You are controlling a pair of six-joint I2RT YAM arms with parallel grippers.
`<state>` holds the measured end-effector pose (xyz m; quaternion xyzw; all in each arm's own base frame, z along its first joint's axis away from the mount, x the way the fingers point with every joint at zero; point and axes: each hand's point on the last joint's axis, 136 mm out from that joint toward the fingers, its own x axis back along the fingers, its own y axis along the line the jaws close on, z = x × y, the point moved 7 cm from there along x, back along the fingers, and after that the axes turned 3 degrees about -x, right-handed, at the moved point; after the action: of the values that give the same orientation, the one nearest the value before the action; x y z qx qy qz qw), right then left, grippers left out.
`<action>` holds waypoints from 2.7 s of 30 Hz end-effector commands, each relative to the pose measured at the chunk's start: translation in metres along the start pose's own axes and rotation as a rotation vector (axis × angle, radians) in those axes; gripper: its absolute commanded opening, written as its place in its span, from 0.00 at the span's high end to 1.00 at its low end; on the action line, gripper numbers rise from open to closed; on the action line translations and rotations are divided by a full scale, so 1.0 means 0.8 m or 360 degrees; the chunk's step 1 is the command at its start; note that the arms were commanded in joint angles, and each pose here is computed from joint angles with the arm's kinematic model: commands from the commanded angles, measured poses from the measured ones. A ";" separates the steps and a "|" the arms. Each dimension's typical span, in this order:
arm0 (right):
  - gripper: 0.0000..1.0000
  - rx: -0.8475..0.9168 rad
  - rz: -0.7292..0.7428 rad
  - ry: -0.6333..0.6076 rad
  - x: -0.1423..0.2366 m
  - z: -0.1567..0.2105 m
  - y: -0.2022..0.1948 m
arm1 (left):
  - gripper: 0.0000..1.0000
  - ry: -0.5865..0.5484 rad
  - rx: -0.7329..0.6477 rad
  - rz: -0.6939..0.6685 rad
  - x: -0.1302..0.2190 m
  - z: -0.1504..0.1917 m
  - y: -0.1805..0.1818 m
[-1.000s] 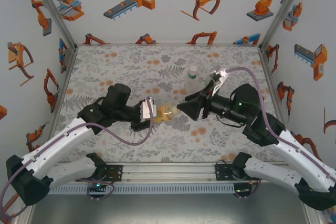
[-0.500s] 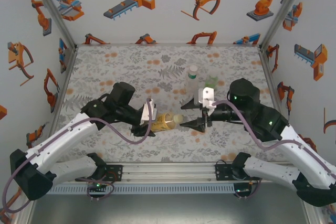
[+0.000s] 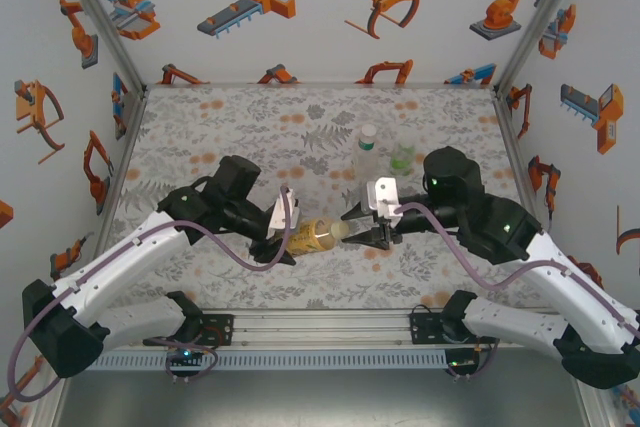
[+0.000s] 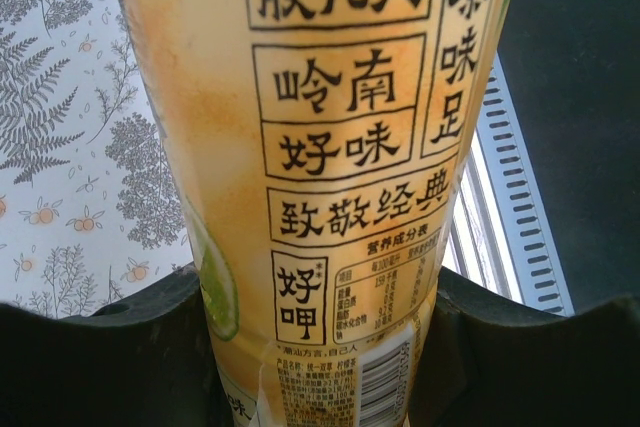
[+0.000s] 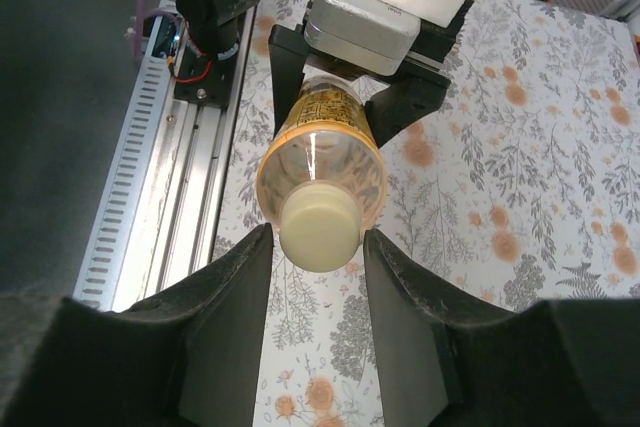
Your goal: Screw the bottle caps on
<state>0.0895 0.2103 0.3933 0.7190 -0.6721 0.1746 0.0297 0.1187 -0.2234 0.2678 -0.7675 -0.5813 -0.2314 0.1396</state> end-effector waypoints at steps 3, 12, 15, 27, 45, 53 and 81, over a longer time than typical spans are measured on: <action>0.59 0.0057 -0.0027 -0.0062 0.001 -0.008 0.003 | 1.00 -0.0066 -0.0064 0.0046 0.006 -0.015 -0.005; 0.63 0.0039 -0.0015 -0.0065 0.000 -0.005 0.001 | 1.00 -0.0066 -0.0065 0.0048 0.006 -0.015 -0.006; 0.67 0.0024 -0.0014 -0.0058 -0.001 -0.003 0.001 | 1.00 -0.0068 -0.0070 0.0044 0.007 -0.016 -0.006; 1.00 -0.0404 0.0233 -0.0048 -0.011 0.011 -0.023 | 1.00 -0.0031 -0.0147 -0.0164 0.016 -0.016 -0.001; 1.00 -0.1575 0.0672 -0.0255 -0.026 0.037 -0.072 | 1.00 0.0121 -0.0166 -0.0747 0.040 -0.006 0.029; 0.79 -0.1678 0.0755 -0.0273 -0.022 0.041 -0.077 | 1.00 0.0117 -0.0166 -0.0748 0.040 -0.007 0.028; 0.05 -0.1457 0.0537 -0.0237 -0.099 0.044 -0.089 | 1.00 0.0145 -0.0084 -0.0763 0.040 -0.004 0.038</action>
<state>0.1631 0.2761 0.3437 0.5094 -0.7912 -0.1775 0.2882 0.1534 -0.2061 0.2772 -0.5982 -0.7275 -0.3207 0.0999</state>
